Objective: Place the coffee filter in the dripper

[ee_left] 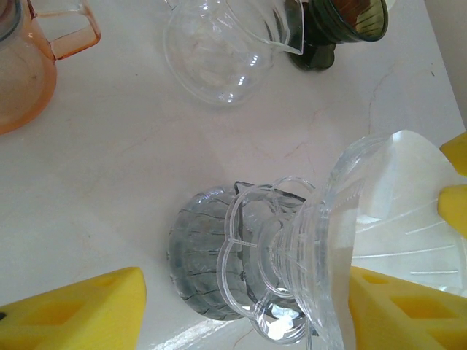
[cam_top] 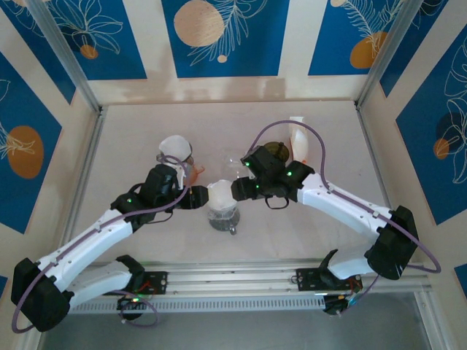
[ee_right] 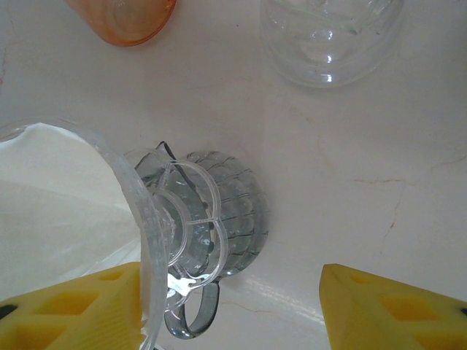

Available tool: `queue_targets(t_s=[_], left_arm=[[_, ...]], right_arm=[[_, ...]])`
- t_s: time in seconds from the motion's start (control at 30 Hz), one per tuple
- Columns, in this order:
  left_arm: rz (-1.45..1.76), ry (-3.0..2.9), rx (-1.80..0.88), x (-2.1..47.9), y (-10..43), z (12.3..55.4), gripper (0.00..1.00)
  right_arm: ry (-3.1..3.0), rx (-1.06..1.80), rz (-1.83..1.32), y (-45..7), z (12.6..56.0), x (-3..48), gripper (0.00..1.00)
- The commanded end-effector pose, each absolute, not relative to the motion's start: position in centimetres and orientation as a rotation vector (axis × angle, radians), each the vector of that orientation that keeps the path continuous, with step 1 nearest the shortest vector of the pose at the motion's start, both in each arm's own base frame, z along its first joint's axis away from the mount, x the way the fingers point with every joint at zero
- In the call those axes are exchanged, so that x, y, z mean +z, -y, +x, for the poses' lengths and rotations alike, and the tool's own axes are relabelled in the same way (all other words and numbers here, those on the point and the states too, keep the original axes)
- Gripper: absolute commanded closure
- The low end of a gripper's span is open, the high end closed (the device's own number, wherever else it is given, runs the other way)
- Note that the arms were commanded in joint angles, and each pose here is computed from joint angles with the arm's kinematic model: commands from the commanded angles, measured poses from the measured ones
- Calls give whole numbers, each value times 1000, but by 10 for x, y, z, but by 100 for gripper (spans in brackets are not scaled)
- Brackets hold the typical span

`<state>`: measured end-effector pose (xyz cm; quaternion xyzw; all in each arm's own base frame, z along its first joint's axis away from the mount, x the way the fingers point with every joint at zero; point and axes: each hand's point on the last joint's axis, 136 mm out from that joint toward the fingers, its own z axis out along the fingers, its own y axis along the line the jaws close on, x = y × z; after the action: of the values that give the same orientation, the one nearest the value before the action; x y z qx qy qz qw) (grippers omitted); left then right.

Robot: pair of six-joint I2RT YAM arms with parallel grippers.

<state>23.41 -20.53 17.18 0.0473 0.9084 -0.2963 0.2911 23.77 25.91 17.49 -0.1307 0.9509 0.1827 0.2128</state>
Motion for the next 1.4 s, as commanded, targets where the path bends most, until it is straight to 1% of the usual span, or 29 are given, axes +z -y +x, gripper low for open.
queue_targets(t_s=[0.0, 0.23, 0.43, 0.6, 1.0, 1.2, 1.37], left_arm=[[102, -2454, -779, 161, 201, 233, 32], [96, -2454, -782, 162, 201, 233, 31], [96, -2456, -781, 161, 201, 233, 32], [99, -2454, -786, 161, 202, 233, 31], [95, -2458, -792, 158, 202, 232, 32], [97, -2456, -788, 160, 202, 233, 31], [95, -2450, -795, 161, 203, 233, 30]], right_arm=[[-2630, 535, -358, -258, 234, 180, 36], [-2527, 622, -457, -278, 228, 203, 32], [-2621, 601, -496, -287, 220, 185, 32], [-2672, 537, -488, -282, 218, 174, 33], [-2674, 479, -412, -260, 217, 174, 33], [-2619, 542, -474, -276, 219, 185, 32], [-2533, 556, -422, -273, 227, 204, 31]])
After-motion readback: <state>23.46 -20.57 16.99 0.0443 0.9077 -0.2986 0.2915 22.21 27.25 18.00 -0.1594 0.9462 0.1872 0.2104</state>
